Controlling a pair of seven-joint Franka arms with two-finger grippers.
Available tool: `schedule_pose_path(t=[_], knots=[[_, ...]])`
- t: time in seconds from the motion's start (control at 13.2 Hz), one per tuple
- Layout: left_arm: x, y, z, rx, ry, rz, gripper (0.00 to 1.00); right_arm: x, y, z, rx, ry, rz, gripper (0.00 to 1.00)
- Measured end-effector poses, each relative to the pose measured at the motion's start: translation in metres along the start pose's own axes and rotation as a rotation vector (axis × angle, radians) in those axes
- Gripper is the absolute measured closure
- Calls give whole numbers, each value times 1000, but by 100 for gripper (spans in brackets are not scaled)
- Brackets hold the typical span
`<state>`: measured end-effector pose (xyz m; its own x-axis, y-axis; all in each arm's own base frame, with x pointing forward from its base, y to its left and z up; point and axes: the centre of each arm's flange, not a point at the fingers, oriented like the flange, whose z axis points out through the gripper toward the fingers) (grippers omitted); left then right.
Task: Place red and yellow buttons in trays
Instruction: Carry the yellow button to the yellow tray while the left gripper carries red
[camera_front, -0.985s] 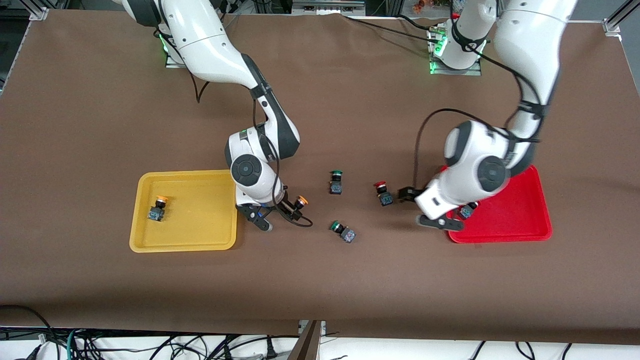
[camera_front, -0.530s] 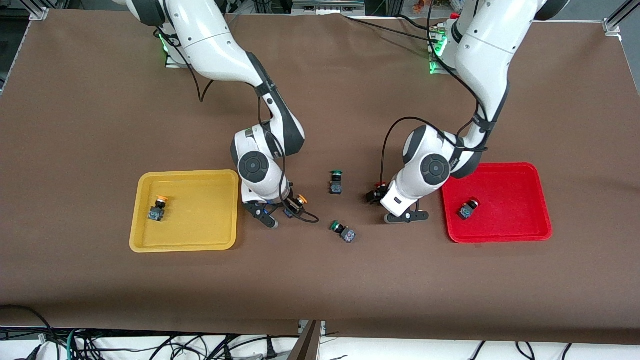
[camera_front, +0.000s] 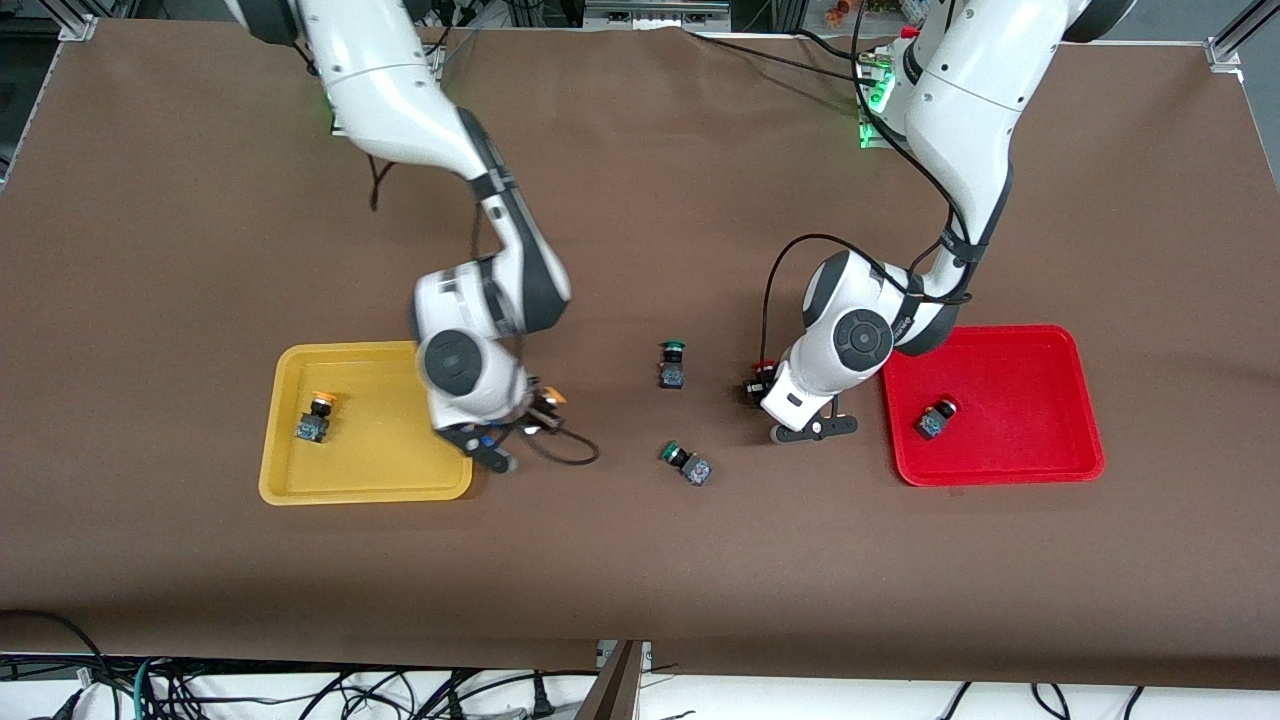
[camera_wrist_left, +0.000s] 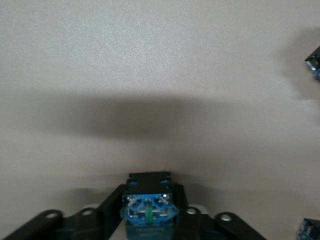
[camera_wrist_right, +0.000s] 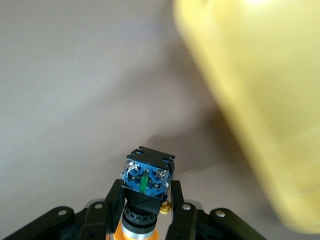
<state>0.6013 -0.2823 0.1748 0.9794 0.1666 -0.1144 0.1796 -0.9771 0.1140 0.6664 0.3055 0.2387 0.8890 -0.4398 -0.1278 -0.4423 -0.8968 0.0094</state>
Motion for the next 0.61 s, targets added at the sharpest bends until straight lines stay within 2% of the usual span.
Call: schedule_pose_path(t=[0.15, 0.3, 0.45, 0.61], knots=[[-2, -2, -13, 57, -14, 39, 57, 45, 56, -31, -35, -45, -101, 58], [8, -13, -46, 126, -16, 94, 57, 72, 100, -39, -77, -87, -180, 59], [28, -56, -100, 174, -75, 221, 58, 85, 130, -20, -107, -130, -243, 59], [47, -112, -127, 168, -122, 362, 58, 96, 153, 2, -123, -164, -261, 58]])
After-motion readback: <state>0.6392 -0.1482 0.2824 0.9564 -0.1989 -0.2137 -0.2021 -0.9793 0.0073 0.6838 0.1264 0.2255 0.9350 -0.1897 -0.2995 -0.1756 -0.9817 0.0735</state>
